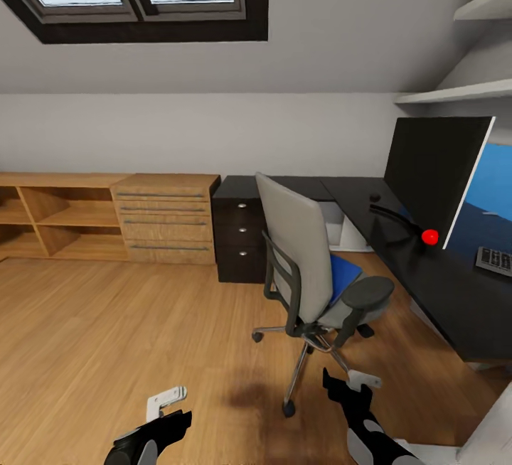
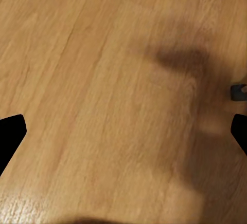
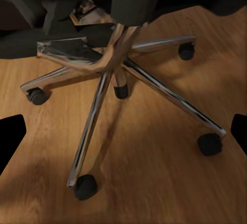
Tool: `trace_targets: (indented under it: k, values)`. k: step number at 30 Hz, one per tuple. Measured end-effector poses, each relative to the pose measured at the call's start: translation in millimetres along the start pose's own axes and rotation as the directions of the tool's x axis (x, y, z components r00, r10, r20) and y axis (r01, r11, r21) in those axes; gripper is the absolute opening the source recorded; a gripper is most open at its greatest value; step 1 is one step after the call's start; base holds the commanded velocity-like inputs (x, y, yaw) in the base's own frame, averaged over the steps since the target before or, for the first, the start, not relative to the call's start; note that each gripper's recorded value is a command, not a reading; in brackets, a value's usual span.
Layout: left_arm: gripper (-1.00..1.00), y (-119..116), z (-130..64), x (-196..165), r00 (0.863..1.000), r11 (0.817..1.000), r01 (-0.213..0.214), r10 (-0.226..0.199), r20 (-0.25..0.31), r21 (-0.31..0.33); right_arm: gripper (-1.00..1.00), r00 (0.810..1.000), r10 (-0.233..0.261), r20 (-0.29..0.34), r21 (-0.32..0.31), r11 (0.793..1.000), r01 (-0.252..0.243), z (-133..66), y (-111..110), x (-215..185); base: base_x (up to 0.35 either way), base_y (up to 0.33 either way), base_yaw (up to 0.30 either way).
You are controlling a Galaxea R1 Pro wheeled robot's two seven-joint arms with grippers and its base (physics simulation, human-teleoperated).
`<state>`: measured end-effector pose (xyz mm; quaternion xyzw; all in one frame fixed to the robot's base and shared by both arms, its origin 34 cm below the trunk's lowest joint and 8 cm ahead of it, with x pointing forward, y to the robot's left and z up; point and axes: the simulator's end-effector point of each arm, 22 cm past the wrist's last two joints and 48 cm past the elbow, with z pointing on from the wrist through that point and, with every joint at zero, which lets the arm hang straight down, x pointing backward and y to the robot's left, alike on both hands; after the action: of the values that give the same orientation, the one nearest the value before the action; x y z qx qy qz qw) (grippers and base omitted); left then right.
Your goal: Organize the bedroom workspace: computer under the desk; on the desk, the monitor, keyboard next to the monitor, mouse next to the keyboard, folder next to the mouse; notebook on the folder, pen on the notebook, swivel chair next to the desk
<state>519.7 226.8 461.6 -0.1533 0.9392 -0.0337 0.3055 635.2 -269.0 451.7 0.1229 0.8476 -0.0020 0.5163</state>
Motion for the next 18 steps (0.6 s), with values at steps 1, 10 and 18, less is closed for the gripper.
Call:
trace_targets:
  k: [1, 10, 18]
  values:
    - [1.00, 1, 1.5, 2, 1.000, 1.000, 0.000, 0.000, 0.000, 0.000, 1.00, 1.000, 0.000, 0.000, 0.000, 1.000, 0.000, 0.6, -1, 2, 0.000, 0.000, -0.015]
    - [1.00, 7, 14.8, 15, 1.000, 1.000, 0.001, -0.001, 0.001, -0.003, 1.00, 1.000, -0.010, 0.011, 0.062, 0.998, 0.009, 10.3, -48, 10, 0.000, 0.000, -0.004]
    - [1.00, 10, 25.7, 26, 1.000, 1.000, 0.003, -0.003, 0.007, 0.000, 1.00, 0.999, -0.007, 0.036, 0.205, 0.979, -0.001, 15.4, -112, 9, 0.000, 0.000, 0.000]
